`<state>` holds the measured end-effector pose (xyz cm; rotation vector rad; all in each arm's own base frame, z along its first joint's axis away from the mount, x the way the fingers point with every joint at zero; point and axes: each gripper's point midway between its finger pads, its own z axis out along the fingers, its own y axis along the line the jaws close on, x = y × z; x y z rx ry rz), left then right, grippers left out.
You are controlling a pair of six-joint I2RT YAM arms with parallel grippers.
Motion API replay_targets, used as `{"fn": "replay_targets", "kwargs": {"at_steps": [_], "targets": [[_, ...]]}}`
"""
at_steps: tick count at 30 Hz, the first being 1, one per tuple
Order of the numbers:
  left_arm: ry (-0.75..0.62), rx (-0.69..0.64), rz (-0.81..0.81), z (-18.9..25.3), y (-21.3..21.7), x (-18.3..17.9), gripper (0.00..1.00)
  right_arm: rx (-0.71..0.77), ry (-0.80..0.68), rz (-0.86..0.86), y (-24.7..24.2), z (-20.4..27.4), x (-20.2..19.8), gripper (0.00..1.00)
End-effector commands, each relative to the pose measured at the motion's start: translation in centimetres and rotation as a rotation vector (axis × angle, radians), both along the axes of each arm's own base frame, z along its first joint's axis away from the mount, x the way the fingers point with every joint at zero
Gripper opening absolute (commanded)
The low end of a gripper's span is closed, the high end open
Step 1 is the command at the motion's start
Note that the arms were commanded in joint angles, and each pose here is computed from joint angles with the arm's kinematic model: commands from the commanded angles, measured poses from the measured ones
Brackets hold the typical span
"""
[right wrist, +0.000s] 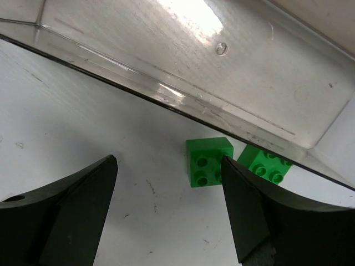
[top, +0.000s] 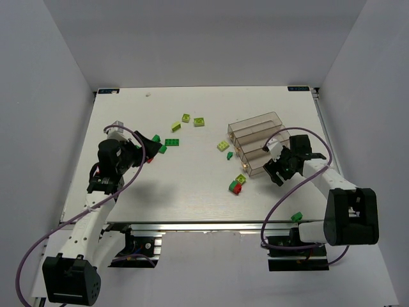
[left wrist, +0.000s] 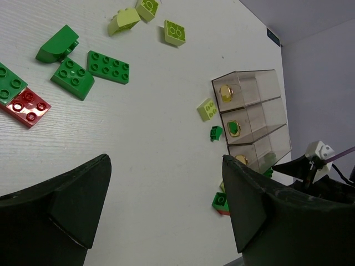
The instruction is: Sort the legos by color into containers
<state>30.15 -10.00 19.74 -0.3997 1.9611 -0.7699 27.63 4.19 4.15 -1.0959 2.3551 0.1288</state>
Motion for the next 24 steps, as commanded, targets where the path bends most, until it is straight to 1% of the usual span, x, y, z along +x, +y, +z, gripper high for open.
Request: {"fn": "replay_targets", "kwargs": {"at_steps": [1,7,16,20,24], "targets": [[-0.004,-0.004,-0.018,-0.1,-0.4,0.0,0.90,-0.021,-0.026,0.005,-0.5,-0.4,1.1,0.80],[0.002,0.001,-0.018,-0.3,-0.3,0.1,0.90,-0.034,-0.010,-0.012,-1.1,-1.0,1.6,0.80],[0.008,-0.006,-0.017,-0.8,-0.4,0.1,0.90,-0.032,-0.061,0.001,-1.0,-0.1,2.0,0.79],[0.011,-0.010,-0.020,-1.0,-0.5,0.1,0.90,-0.022,-0.014,-0.030,-1.3,-0.8,1.5,0.78],[0.014,-0.008,-0.022,-1.2,-0.5,0.0,0.90,0.003,0.044,-0.023,-0.8,-1.6,0.3,0.76]]}}
